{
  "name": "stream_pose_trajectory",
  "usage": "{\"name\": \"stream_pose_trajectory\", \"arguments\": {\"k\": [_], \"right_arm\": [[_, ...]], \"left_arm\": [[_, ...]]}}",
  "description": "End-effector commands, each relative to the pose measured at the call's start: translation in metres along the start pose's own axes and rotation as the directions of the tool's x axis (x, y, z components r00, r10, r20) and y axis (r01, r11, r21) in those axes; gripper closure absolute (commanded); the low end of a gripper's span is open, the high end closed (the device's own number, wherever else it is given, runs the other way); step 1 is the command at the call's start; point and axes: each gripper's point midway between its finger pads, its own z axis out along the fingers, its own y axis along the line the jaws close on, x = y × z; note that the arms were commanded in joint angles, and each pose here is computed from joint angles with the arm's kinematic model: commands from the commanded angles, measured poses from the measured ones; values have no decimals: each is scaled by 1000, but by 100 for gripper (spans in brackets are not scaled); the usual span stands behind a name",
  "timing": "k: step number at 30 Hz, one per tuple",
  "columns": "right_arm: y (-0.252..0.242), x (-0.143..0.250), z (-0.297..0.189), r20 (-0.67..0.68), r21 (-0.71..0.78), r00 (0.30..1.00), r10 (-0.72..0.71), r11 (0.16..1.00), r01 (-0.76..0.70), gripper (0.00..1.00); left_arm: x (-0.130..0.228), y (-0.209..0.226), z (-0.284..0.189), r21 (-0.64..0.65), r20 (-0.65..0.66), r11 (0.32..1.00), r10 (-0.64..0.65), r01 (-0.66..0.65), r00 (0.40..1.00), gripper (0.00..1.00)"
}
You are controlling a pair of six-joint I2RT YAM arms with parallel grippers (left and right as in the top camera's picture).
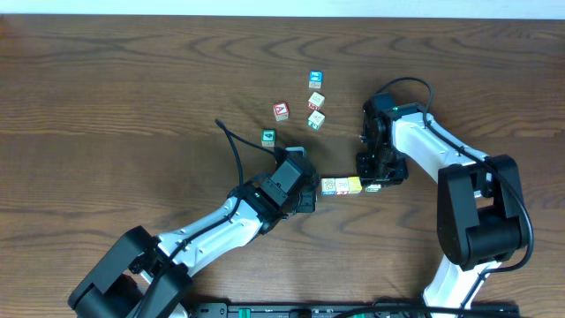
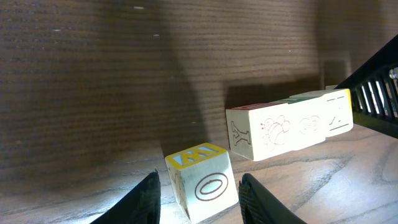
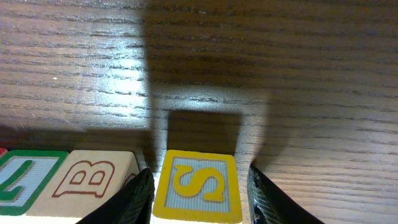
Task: Lift 5 blocks
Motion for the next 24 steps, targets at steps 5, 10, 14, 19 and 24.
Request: {"name": "stream_pose_trajectory", "arguments": {"k": [5,10,14,19,24], "right_arm": [[1,-8,-2,20,3,1000,-6,1000,6,54],[2,-13,-5,37,0,999,-7,1000,7,52],[2,-17,-5,50,0,999,-7,1000,7,50],[-7,-19,-6,59,33,998,6,999,-8,50],[-13,-20,-6,61,29,998,32,999,-34,50]], "left_arm": [[-3,1,1,-13,7,1000,19,-19,1000,58],[-1,2,1,-19,2,1000,21,-21,1000,58],[-1,3,1,-21,0,1000,21,-21,1000,58],[-1,3,1,-21,0,1000,21,-21,1000,58],[-1,3,1,-21,-1,1000,21,-21,1000,58]]}}
